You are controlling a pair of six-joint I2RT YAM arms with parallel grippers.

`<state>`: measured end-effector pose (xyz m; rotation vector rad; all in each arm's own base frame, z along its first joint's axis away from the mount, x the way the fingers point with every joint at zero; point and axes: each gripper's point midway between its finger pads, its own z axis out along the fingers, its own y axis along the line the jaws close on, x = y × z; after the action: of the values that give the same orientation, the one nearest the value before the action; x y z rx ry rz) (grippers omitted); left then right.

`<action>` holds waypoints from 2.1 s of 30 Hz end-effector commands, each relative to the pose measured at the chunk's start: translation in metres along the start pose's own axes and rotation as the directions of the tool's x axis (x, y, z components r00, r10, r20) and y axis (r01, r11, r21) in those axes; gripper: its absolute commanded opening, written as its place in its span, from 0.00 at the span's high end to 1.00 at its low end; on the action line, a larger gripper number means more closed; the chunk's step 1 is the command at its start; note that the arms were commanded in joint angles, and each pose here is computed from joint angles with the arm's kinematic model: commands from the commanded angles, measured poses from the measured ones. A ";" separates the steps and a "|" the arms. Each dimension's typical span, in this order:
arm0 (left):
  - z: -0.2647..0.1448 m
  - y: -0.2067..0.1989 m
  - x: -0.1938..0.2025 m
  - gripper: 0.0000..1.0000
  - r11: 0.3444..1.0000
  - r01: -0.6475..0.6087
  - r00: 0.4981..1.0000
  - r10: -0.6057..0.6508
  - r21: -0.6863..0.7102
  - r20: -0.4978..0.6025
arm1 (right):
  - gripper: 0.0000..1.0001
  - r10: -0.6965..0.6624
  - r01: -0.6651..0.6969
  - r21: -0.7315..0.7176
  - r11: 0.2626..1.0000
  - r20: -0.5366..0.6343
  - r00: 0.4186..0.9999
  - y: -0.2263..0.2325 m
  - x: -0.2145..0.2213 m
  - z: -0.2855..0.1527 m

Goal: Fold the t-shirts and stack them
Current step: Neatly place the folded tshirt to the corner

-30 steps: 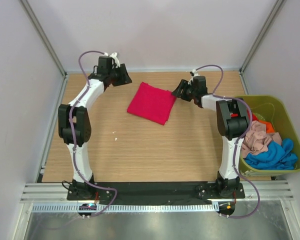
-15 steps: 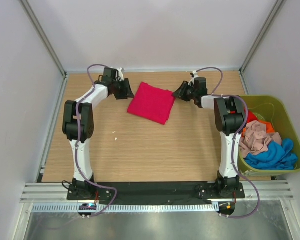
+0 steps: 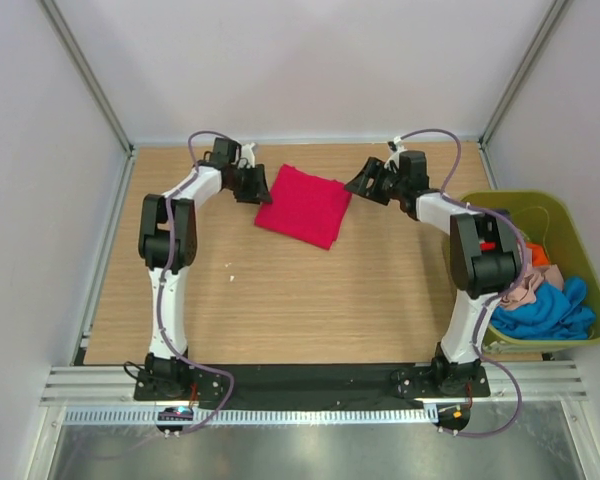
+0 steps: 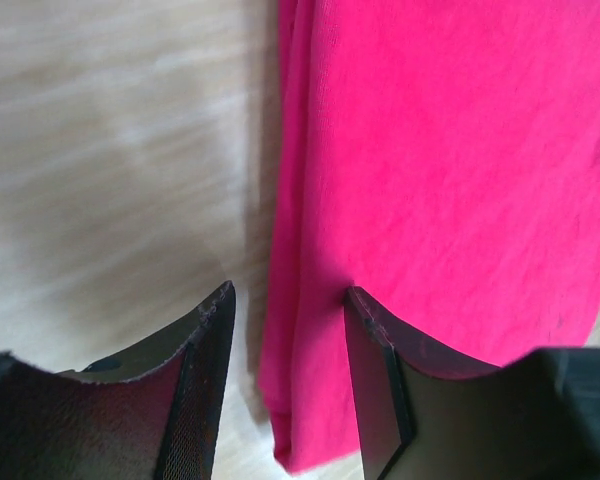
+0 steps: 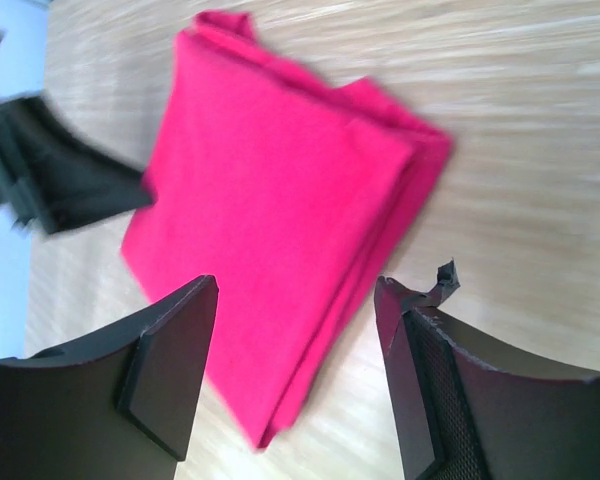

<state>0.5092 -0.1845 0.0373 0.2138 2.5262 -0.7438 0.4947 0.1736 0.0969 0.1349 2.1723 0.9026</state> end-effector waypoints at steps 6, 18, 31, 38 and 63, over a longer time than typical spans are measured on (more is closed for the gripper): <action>0.018 0.001 -0.016 0.61 0.994 -0.013 1.000 0.014 0.110 -0.012 | 0.28 -0.098 0.098 0.004 0.995 0.002 0.995 0.025 0.017 -0.025; -0.016 0.007 -0.032 1.00 1.000 0.002 1.000 -0.002 0.004 0.009 | 0.28 -0.110 0.110 0.011 0.994 -0.009 0.994 0.024 0.023 -0.022; -0.131 0.193 -0.038 1.00 0.818 0.318 0.946 -0.241 -0.478 0.218 | 0.28 -0.021 0.024 0.065 0.998 -0.059 0.998 0.013 0.049 -0.036; -0.188 0.290 -0.042 1.00 0.651 0.431 0.901 -0.279 -0.625 0.331 | 0.27 0.003 0.002 0.071 0.997 -0.068 0.998 0.016 0.053 -0.045; -0.275 0.259 -0.077 0.60 0.500 0.576 0.806 -0.215 -0.647 0.551 | 0.26 -0.013 0.027 0.123 0.992 -0.113 0.994 0.023 0.051 -0.058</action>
<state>0.5272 0.2077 0.0802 -0.8484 2.3788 0.2682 0.4153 0.1783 0.0792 0.1572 2.3717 0.8091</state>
